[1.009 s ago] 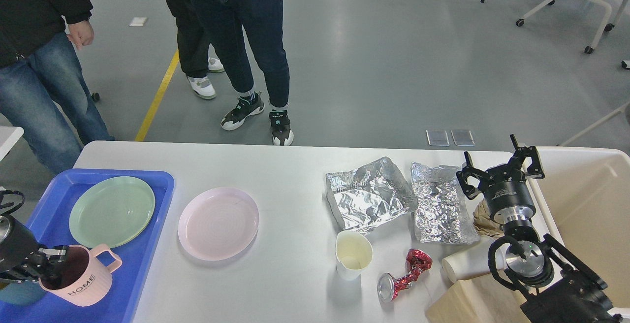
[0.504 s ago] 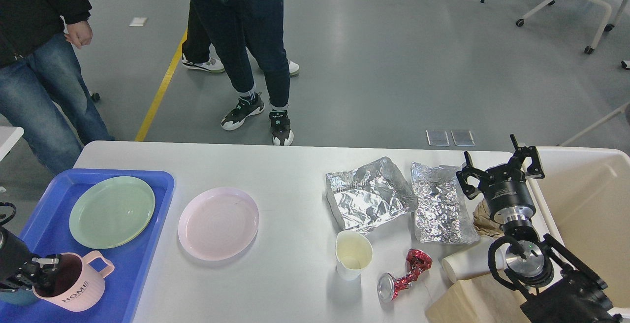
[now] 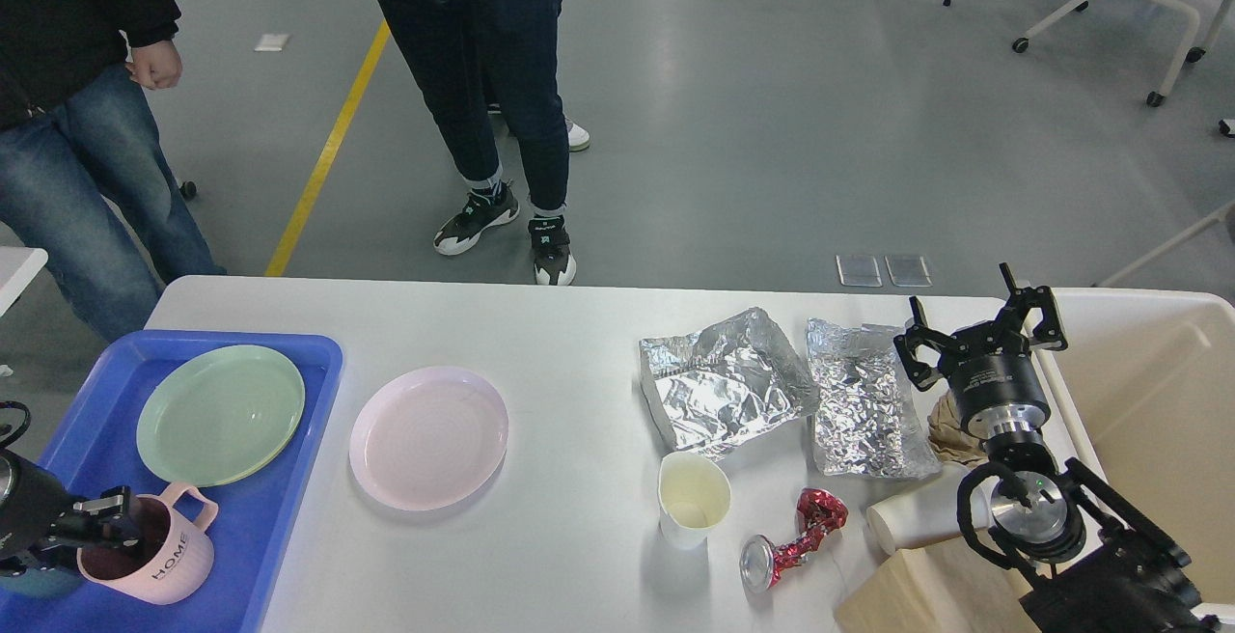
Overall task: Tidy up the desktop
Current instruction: 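Lower the pink mug into the tray beside the teal mug, release, then raise the left gripper and move it toward the pink plate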
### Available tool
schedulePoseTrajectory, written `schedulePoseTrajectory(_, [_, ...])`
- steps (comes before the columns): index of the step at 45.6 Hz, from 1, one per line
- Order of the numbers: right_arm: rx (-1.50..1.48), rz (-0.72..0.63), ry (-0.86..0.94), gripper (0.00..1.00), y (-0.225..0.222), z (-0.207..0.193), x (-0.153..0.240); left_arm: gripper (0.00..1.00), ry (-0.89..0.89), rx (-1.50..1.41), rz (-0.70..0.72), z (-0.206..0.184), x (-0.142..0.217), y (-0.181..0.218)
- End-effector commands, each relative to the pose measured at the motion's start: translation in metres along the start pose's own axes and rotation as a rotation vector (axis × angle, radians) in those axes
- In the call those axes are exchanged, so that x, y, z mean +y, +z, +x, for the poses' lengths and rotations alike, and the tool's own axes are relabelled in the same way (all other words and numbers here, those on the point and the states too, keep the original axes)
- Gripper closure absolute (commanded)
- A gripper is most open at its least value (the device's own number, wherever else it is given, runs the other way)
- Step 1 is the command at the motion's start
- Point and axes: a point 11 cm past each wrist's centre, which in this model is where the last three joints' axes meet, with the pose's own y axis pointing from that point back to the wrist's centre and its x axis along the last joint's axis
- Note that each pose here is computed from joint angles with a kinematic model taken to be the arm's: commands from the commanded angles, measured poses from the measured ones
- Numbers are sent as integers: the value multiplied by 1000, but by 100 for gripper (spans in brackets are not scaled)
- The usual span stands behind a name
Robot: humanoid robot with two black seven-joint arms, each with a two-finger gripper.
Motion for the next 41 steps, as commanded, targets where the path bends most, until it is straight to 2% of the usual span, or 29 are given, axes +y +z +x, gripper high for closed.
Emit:
schedulePoseTrajectory(1, [0, 1, 0, 0, 0, 0, 0, 9, -17, 5, -4, -3, 1, 0])
schedulePoseTrajectory(16, [0, -1, 0, 0, 0, 0, 0, 5, -134, 39, -4, -4, 34, -3])
schedulePoseTrajectory(27, [0, 1, 0, 0, 0, 0, 0, 4, -117, -4, 38, 7, 72, 2])
schedulePoseTrajectory(33, [0, 0, 1, 0, 0, 1, 0, 4, -67, -30, 28, 22, 104, 19])
schedulePoseTrajectory(41, [0, 1, 0, 0, 0, 0, 0, 4, 1, -77, 10, 45, 160, 68])
